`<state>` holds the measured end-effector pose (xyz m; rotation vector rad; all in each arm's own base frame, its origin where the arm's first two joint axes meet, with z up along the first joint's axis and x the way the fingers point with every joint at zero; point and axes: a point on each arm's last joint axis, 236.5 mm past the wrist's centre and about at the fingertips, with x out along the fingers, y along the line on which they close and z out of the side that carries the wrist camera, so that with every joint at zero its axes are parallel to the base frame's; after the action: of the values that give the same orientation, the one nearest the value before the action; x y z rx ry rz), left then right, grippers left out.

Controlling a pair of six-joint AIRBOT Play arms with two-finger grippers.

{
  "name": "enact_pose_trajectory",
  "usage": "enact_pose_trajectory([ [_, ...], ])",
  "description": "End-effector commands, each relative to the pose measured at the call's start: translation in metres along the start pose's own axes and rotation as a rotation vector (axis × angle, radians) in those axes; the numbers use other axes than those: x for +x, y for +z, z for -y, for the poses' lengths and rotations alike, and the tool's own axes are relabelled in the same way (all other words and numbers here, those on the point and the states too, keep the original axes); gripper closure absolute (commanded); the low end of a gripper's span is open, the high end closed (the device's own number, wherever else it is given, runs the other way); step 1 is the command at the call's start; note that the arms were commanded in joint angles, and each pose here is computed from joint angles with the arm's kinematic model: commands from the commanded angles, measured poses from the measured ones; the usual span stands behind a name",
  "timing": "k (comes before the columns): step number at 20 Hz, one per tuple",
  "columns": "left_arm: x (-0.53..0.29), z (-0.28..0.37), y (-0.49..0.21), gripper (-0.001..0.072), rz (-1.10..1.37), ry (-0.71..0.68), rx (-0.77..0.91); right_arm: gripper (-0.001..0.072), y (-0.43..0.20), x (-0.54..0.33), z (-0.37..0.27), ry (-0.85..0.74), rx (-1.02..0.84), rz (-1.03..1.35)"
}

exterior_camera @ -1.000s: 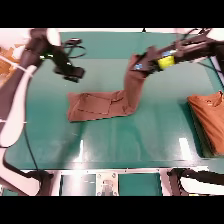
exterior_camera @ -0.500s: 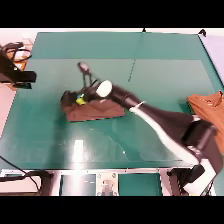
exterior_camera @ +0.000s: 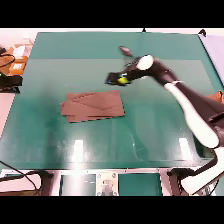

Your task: Fold the shirts.

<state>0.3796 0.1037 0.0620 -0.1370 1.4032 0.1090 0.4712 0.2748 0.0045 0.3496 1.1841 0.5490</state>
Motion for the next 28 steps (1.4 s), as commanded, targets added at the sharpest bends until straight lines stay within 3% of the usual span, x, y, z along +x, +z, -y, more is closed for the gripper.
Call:
enact_pose_trajectory([
  [1, 0.0, 0.009, 0.005, 0.068, 0.026, -0.054, -0.01, 0.0162, -0.04, -0.028, 0.089, -0.053, 0.211, -0.143],
  [6, -0.002, 0.023, 0.009, 0.068, 0.04, -0.114, -0.016, 0.0162, -0.088, 0.031, 0.073, 0.104, 0.282, -0.267],
  [12, -0.002, 0.023, 0.008, 0.068, 0.036, -0.114, -0.02, 0.0163, -0.092, 0.064, 0.013, 0.279, 0.279, -0.268],
  [13, -0.002, 0.023, 0.008, 0.068, 0.036, -0.114, -0.02, 0.0331, -0.085, 0.061, 0.008, 0.293, 0.27, -0.256],
  [14, -0.002, 0.023, 0.008, 0.068, 0.036, -0.114, -0.02, 0.0701, -0.078, 0.056, 0.002, 0.308, 0.251, -0.247],
  [18, -0.002, 0.024, 0.007, 0.068, 0.034, -0.115, -0.02, 0.0699, -0.005, -0.011, -0.03, 0.373, 0.137, -0.093],
  [22, -0.002, 0.024, 0.004, 0.068, 0.017, -0.117, -0.019, 0.0699, 0.084, -0.165, -0.034, 0.368, 0.048, 0.228],
  [28, -0.002, 0.027, 0.004, 0.068, 0.018, -0.128, -0.02, 0.0699, 0.123, -0.361, 0.101, 0.135, 0.243, 0.63],
])
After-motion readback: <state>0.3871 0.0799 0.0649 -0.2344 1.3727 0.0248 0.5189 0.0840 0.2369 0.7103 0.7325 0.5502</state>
